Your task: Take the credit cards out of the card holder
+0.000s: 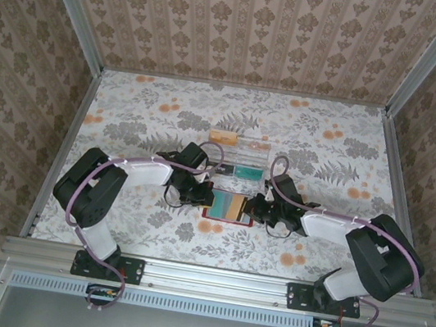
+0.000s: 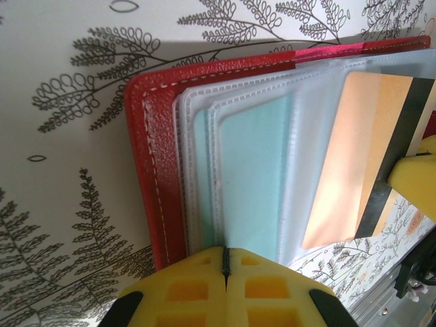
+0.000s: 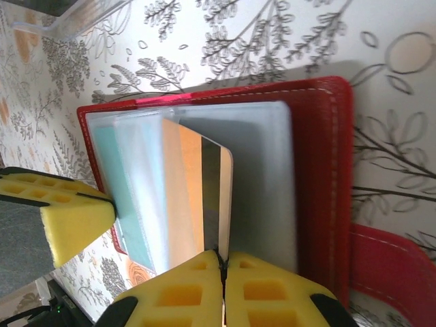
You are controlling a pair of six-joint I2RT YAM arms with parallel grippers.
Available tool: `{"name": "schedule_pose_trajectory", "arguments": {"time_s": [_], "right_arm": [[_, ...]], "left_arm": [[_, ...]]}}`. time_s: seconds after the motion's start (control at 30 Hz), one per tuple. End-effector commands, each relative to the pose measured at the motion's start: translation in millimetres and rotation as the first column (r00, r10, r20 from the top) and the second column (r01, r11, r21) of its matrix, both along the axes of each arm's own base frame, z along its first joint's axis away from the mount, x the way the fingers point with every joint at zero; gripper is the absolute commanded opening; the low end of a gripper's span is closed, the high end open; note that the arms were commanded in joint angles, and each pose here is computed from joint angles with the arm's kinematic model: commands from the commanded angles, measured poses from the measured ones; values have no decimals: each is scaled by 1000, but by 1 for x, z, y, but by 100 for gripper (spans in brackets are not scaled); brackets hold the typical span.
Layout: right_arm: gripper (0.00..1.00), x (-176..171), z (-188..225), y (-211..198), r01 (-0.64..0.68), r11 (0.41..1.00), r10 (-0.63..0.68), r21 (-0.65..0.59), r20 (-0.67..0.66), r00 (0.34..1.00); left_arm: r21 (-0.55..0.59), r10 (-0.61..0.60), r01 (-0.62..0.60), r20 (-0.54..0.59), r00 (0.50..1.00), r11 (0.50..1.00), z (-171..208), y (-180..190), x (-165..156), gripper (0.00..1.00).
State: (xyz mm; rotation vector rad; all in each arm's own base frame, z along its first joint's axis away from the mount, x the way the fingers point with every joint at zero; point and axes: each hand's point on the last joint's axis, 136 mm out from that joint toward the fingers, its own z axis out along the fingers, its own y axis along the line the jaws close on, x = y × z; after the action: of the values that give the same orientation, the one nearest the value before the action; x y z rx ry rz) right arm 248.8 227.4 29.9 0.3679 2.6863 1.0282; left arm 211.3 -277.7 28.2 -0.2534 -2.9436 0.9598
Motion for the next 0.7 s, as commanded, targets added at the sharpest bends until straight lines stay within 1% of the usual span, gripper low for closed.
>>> {"name": "schedule_pose_trajectory", "arguments": {"time_s": [0.0, 0.3, 0.4, 0.67], "right_arm": [[9, -15, -16, -16, -2, 998, -1, -67, -53, 999], [9, -12, -9, -30, 10, 998, -12, -62, -36, 999], [9, -10, 0, -36, 15, 999, -16, -49, -15, 1000], [2, -6, 25, -43, 13, 999, -11, -34, 56, 998]], "left_arm": [[70, -5, 7, -27, 1000, 997, -13, 12, -7, 0], [71, -5, 7, -27, 1000, 997, -13, 13, -9, 0], [70, -4, 6, -24, 1000, 998, -13, 13, -8, 0], [63, -4, 5, -19, 1000, 998, -10, 11, -6, 0]]}}
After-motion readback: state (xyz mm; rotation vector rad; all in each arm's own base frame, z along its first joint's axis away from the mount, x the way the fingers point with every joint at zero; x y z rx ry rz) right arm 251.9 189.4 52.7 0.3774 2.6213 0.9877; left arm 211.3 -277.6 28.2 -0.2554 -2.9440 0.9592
